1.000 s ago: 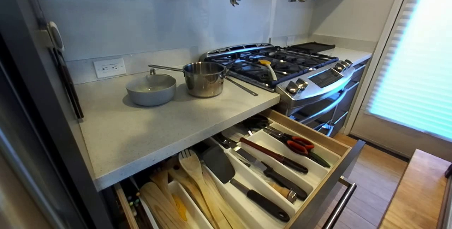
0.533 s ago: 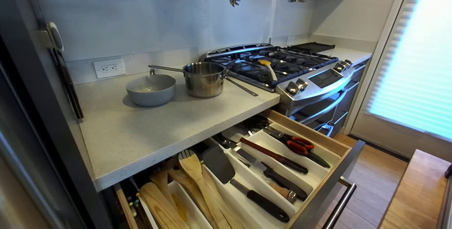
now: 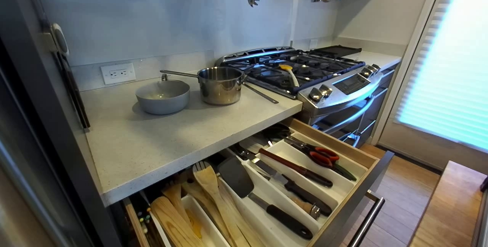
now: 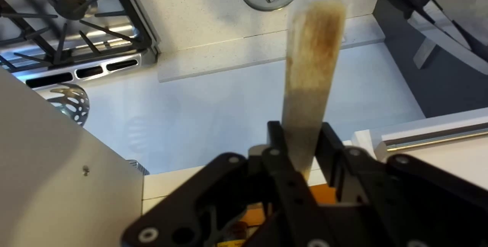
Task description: Put the wooden spoon in the top cupboard
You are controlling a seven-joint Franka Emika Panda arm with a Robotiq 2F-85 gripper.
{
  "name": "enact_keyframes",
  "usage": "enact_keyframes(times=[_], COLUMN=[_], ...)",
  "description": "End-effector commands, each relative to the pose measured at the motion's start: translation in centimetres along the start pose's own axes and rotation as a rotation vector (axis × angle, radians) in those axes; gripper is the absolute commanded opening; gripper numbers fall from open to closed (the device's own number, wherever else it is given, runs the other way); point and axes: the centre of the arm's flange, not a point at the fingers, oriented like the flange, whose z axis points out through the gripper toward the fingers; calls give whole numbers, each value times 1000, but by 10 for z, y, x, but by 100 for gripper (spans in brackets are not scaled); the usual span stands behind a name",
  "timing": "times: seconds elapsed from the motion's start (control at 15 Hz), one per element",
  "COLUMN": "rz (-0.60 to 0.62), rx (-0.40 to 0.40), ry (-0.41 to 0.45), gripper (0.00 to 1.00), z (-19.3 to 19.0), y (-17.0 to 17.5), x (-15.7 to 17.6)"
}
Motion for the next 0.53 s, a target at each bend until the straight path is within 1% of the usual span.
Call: enact_keyframes(times=[0.0,0.2,0.27,0.4,0.47], rz=[-118,-212,-241,-259,-221], rx=[-47,-88,-94,-95,-75], ry=[4,55,61,105,92], gripper=[6,6,6,6,26], z=[28,30,33,39,28], y=[-2,-15,-22,-34,-19], x=[67,104,109,110,71])
